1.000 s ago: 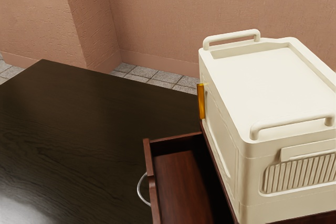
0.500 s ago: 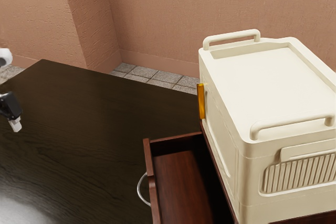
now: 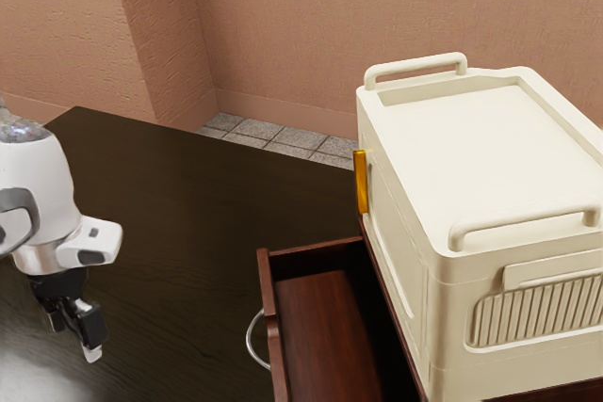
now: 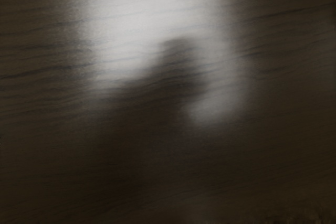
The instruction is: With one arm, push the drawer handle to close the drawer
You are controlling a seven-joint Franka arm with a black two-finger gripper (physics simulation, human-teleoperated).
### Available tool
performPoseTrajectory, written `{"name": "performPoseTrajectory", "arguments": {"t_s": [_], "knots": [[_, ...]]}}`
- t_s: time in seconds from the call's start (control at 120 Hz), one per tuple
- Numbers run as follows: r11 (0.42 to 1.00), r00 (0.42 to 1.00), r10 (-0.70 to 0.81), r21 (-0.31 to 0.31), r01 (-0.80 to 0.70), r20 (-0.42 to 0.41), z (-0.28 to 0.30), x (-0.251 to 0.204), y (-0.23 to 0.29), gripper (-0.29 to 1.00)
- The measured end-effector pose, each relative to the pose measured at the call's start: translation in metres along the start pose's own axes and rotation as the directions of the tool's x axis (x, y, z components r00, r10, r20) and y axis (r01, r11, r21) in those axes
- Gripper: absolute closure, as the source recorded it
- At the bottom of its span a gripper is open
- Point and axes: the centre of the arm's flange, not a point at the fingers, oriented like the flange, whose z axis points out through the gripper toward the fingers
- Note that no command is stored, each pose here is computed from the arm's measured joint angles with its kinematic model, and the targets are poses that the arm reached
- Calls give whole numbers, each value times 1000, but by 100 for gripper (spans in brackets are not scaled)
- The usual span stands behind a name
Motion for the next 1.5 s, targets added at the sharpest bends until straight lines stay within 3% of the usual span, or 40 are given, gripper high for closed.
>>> {"name": "performPoseTrajectory", "arguments": {"t_s": [0.125, 0.25, 0.475, 0.642, 0.775, 0.917, 1.192, 1.375, 1.5], "knots": [[941, 948, 313, 122, -317, 53, 9, 11, 38, 2], [824, 836, 547, 154, -546, 41, 4, 20, 61, 2], [639, 641, 766, 146, -755, -38, -3, 32, 87, 2], [535, 523, 845, 190, -823, -114, -6, 45, 100, 2], [460, 433, 885, 181, -869, -172, -7, 41, 126, 2], [467, 432, 878, 165, -869, -208, -7, 41, 131, 2], [568, 541, 813, 90, -818, -215, 6, 43, 124, 4], [591, 566, 800, 100, -800, -199, 7, 45, 121, 46], [599, 577, 797, 106, -794, -179, 9, 54, 123, 63]]}}
